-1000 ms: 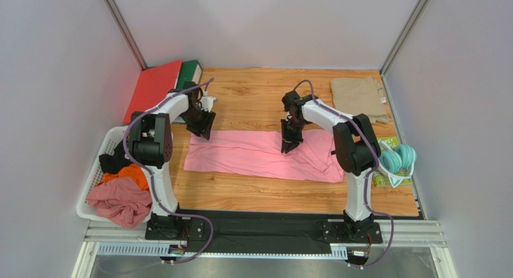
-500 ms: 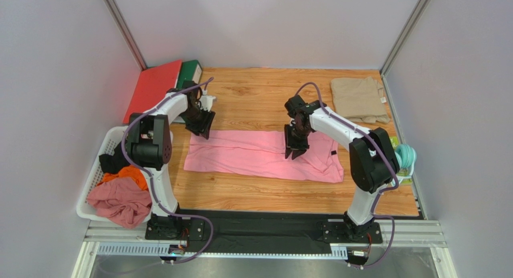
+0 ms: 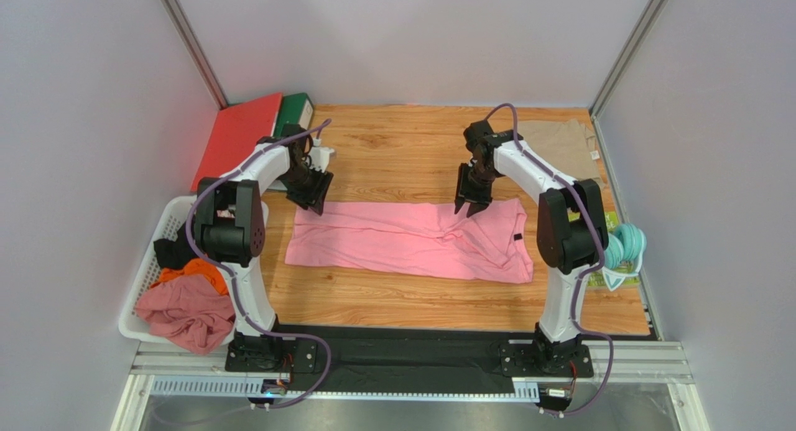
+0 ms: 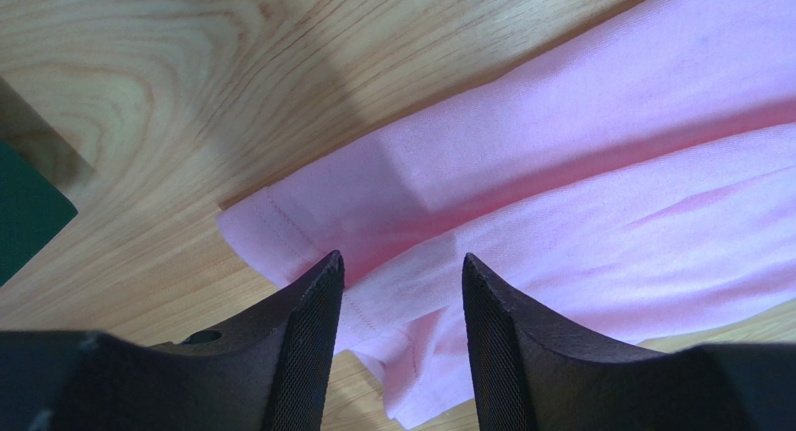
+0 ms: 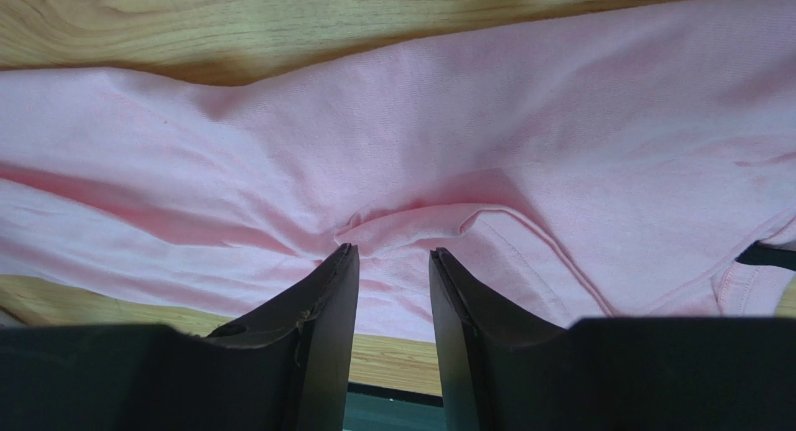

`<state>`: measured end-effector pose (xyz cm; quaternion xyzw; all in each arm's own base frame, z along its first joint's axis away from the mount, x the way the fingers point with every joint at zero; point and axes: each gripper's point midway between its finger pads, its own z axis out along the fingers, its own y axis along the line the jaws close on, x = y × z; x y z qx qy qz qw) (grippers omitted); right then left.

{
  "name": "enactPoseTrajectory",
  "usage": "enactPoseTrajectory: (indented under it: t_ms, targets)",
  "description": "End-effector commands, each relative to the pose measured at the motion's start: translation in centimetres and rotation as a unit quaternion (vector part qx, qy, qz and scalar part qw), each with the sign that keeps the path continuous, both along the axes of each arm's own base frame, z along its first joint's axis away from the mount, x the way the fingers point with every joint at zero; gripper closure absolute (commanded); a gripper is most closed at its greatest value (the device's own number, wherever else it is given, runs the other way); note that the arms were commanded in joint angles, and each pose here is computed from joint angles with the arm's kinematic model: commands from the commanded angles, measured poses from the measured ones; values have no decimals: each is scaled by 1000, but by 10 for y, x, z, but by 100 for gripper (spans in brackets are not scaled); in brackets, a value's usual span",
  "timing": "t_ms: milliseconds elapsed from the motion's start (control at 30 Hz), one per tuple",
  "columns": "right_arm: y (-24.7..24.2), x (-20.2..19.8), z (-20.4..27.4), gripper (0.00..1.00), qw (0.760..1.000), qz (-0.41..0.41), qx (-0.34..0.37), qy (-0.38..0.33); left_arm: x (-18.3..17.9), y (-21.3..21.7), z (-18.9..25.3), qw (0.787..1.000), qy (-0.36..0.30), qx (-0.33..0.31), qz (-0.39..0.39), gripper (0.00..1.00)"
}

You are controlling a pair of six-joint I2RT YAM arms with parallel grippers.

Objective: Fold and stack the t-shirts
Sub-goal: Fold the other side of the tshirt into a rectangle

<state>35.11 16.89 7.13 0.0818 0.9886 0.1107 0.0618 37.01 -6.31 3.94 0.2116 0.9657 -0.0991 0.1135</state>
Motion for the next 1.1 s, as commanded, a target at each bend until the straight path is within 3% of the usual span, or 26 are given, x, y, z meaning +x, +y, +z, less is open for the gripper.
enactPoseTrajectory:
  t_ms: [0, 433, 1067]
  targets:
    - [1, 0, -2, 61, 1000, 10, -6, 0, 1, -2, 17, 1000, -23, -3, -17, 43]
    - [-25, 4, -8, 60, 1000, -10, -21, 2, -1, -4, 19, 999, -24, -7, -22, 44]
    - [-18, -3, -23, 67, 1000, -12, 4, 20, -1, -4, 27, 999, -30, -8, -21, 44]
